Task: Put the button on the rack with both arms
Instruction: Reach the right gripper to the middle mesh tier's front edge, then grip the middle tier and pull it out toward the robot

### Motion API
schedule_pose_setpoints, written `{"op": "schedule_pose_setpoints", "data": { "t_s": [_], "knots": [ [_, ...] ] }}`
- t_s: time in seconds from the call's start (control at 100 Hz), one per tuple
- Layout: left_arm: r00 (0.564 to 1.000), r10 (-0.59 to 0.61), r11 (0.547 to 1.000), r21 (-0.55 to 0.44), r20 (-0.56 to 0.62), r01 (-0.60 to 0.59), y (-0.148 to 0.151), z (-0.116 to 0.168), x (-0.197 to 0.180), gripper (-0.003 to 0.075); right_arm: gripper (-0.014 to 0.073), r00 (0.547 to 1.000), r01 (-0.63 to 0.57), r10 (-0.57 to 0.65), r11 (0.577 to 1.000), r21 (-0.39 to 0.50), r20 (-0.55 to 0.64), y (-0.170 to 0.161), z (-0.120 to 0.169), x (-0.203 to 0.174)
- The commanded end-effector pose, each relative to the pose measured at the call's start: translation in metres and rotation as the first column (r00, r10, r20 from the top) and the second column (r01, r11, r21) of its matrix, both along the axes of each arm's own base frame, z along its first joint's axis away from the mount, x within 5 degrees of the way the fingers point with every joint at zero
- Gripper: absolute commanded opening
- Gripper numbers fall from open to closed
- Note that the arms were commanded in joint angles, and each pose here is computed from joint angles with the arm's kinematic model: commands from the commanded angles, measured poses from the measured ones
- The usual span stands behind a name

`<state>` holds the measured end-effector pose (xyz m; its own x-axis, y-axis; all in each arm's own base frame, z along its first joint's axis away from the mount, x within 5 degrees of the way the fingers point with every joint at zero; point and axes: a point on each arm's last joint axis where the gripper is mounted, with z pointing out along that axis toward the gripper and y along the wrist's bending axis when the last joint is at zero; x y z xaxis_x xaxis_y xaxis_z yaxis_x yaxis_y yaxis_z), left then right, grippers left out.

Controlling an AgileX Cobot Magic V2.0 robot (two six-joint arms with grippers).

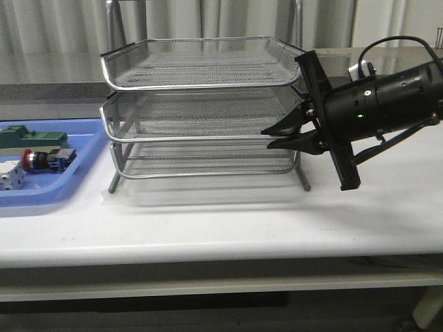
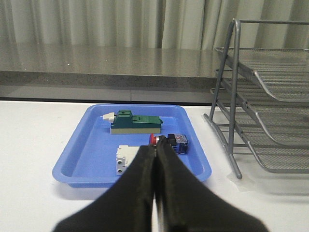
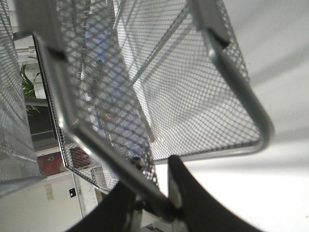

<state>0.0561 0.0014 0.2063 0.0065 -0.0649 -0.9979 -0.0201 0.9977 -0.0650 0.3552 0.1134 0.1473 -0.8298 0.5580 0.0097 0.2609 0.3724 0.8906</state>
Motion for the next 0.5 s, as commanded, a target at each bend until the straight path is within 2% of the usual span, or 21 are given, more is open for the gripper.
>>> {"op": "schedule_pose_setpoints", "data": {
  "t_s": [0.0, 0.49],
  "knots": [
    [0.998, -0.001, 1.0, -0.01, 0.056, 0.002, 0.0, -0.01, 0.0, -0.0021, 0.0031, 0.998, 0.012, -0.016, 0.998, 0.066, 0.066, 0.002, 0.018, -0.003],
    [0.998, -0.001, 1.0, -0.01, 0.056, 0.002, 0.0, -0.01, 0.0, -0.0021, 0.0031, 0.997, -0.071, 0.071, 0.997, 0.043, 0.002, 0.0, -0.015, -0.045]
  ]
}}
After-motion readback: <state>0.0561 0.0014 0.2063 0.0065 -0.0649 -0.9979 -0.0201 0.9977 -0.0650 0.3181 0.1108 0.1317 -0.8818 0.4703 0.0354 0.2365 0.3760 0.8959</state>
